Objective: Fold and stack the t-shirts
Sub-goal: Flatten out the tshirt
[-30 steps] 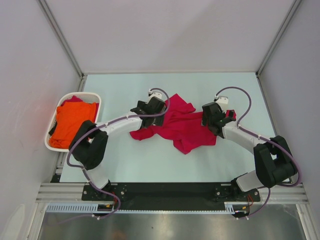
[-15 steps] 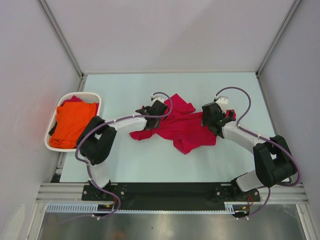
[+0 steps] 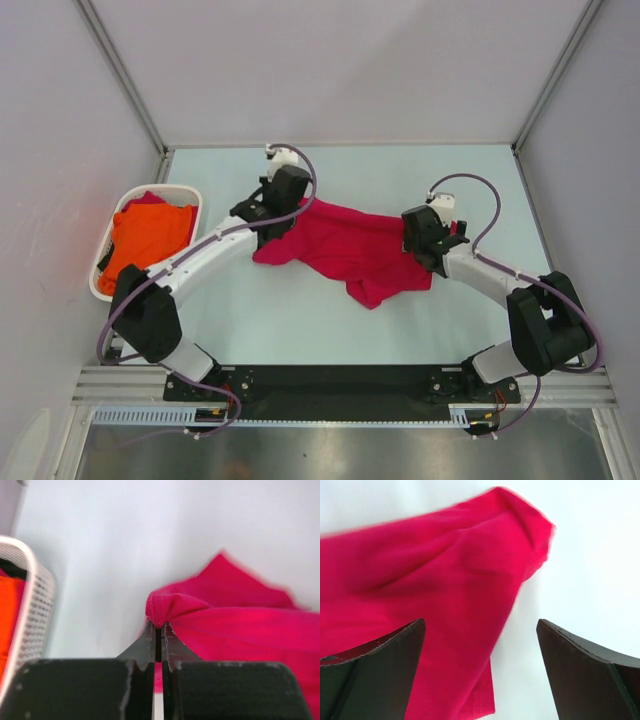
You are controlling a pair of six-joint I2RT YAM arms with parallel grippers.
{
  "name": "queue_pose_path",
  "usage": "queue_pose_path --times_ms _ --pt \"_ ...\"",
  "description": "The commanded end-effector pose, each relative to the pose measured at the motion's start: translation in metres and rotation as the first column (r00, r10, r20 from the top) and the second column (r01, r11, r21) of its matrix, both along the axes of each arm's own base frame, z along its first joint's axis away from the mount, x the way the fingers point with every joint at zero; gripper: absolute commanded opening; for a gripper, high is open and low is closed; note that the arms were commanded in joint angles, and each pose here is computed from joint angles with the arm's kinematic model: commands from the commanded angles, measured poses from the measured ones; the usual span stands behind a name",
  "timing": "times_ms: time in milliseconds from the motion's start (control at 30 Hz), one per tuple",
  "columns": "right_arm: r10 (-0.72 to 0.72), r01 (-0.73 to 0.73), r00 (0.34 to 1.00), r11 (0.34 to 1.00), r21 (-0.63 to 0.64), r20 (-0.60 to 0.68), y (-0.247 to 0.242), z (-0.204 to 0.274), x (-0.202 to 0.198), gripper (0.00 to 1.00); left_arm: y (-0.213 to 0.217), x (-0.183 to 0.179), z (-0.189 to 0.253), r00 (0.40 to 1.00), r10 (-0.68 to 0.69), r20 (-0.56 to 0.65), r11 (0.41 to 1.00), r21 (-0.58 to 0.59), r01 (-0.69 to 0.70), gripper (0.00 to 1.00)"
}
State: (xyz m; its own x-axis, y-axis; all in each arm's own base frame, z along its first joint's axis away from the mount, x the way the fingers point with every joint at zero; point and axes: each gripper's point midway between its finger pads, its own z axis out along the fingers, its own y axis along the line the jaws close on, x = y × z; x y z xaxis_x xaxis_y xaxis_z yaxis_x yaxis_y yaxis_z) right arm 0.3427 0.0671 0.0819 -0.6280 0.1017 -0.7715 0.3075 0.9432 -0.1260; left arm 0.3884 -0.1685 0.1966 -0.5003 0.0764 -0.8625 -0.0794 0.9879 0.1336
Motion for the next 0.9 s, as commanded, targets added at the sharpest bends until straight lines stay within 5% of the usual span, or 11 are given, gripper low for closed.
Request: queue_pose_path --times_ms 0,467,567,867 --pt "-0.029 0.029 0.996 1.000 0.003 0.079 -0.003 0.025 0.004 1.00 0.030 0.023 0.066 0.984 0.095 0.149 0.992 0.062 -0.105 0.00" --pt "0.055 -0.062 0.990 0.997 0.048 0.133 0.015 0.048 -0.008 1.00 0.048 0.131 0.063 0.972 0.188 0.140 0.968 0.142 -0.207 0.00" --pt "0.056 -0.061 0.990 0.997 0.037 0.127 0.015 0.047 -0.009 1.00 0.052 0.150 0.095 0.961 0.200 0.193 0.963 0.140 -0.229 0.00" --pt "0.072 -0.085 0.977 0.995 0.055 0.201 0.022 0.064 -0.012 1.00 0.076 0.112 0.214 0.907 0.201 0.370 0.968 0.064 -0.241 0.00"
